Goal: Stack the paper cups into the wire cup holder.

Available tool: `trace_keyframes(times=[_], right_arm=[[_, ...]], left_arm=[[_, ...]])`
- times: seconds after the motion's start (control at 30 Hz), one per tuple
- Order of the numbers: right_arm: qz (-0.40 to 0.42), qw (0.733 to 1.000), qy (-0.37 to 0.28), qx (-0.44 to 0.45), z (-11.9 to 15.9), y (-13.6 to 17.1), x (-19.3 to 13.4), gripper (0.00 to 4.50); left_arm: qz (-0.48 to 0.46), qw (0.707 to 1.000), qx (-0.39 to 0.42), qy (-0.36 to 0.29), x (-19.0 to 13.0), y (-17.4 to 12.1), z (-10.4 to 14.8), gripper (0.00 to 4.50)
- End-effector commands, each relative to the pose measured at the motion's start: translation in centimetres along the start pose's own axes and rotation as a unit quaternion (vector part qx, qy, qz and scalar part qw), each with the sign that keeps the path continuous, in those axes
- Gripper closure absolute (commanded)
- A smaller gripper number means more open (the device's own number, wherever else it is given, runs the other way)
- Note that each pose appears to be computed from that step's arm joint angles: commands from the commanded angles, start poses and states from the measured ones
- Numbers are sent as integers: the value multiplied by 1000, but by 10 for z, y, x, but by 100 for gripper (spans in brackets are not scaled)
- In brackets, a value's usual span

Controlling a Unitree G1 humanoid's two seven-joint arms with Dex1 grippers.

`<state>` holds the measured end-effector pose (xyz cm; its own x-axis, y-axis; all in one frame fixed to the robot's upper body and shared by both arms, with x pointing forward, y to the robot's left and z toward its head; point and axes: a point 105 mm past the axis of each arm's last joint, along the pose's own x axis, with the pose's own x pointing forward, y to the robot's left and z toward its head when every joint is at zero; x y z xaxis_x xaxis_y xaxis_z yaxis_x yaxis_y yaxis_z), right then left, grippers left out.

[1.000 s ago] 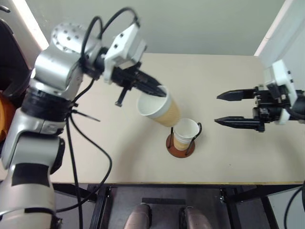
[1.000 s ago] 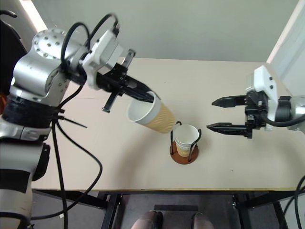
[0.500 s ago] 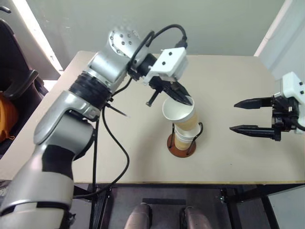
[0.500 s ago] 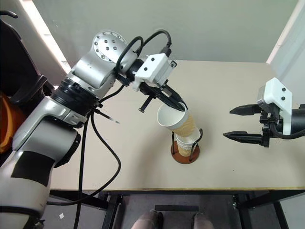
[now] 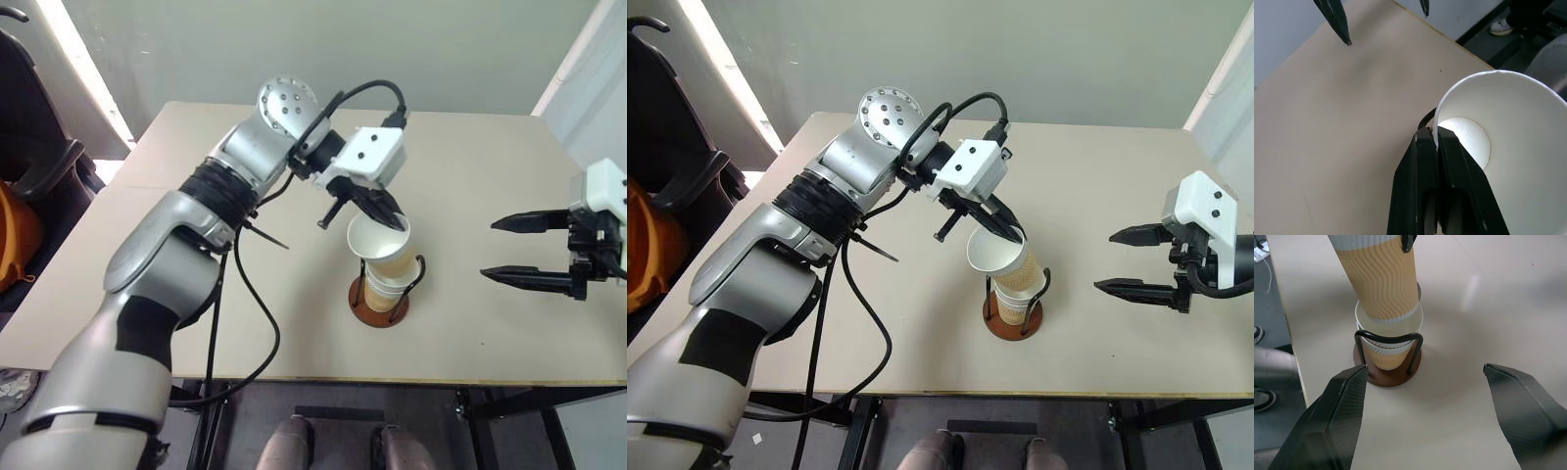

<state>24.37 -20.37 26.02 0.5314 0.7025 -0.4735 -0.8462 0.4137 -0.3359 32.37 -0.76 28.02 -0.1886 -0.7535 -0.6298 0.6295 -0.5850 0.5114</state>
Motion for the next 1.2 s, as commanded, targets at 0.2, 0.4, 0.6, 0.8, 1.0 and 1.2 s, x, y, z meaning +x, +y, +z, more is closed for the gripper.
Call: trace_keyframes(times=[0.2,0.4,0.6,0.8,1.0,1.2], right_arm=[[-23,999,-2,-23,10,1,-10,58],[-21,999,-2,-27,10,-1,-7,58],[7,999,-10,-32,9,-2,2,58],[15,999,-32,-3,2,-17,6,58],[-37,998,-28,53,-20,-43,-17,58],[-65,995,-12,71,-38,-55,-32,58]], left_arm=[[-15,999,39,15,3,8,9,249],[12,999,41,12,-1,16,8,78],[60,998,-7,12,-30,15,-1,78],[113,983,-148,-1,-78,-36,-35,78],[220,913,-340,50,-139,-130,-81,78],[299,857,-414,71,-164,-181,-78,78]])
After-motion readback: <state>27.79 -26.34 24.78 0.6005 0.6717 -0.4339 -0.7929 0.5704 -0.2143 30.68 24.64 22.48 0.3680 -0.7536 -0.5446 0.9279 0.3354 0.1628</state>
